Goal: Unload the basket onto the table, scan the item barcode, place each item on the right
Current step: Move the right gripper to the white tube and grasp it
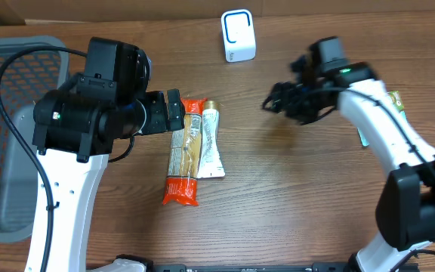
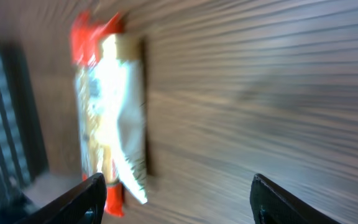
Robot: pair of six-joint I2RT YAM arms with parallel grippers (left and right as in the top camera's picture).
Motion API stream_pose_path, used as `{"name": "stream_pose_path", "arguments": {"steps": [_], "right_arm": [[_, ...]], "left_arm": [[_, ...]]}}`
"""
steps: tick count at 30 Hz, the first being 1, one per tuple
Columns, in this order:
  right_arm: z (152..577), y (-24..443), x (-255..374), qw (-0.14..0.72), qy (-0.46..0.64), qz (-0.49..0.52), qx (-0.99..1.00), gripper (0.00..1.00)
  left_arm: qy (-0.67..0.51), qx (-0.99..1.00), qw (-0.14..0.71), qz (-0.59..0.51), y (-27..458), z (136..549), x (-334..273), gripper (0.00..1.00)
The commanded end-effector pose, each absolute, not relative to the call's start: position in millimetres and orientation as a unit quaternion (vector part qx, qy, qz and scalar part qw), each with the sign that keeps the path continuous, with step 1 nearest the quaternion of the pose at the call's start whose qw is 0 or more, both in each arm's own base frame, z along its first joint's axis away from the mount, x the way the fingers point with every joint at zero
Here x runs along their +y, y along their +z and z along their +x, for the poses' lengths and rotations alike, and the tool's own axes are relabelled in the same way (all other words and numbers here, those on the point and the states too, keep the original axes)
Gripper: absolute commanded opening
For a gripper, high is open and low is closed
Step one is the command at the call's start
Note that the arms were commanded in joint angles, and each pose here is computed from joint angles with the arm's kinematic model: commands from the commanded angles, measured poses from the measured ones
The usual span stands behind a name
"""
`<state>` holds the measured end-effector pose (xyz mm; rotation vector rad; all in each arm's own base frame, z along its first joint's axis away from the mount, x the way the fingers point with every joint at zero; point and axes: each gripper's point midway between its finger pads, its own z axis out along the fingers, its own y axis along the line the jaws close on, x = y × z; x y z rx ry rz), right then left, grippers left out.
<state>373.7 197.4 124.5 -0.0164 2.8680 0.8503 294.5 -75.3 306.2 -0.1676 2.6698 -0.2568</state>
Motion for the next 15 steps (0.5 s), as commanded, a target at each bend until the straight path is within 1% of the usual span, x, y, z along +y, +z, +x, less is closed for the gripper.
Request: {"name": "stream_pose_path", "arguments": {"steps": [1, 6, 10, 12, 13, 15], "right_arm": [[361, 119, 241, 0.075, 0.281, -0.075, 0.954, 0.75], [347, 97, 282, 0.052, 0.286, -0.092, 0.953, 0.74], [337, 69, 304, 0.026, 0.273, -0.08, 0.958, 0.72], [333, 55, 313, 0.017, 0.27, -0.081, 0.959, 0.7], [332, 50, 317, 0.014, 0.269, -0.081, 0.96, 0.66], [331, 37, 323, 0.006, 0.267, -0.07, 0.961, 0.65]], "left_arm": [[-0.091, 0.967, 0.233, -0.049, 311, 296, -76, 1.0], [-0.091, 0.967, 0.233, -0.049, 311, 296, -76, 1.0], [-0.091, 0.967, 0.233, -0.049, 311, 296, -76, 1.0], [-0.091, 0.967, 0.233, -0.049, 311, 296, -76, 1.0], [-0.091, 0.967, 0.233, -0.049, 311, 296, -76, 1.0], [-0.091, 0.967, 0.233, -0.049, 311, 296, -76, 1.0]]}}
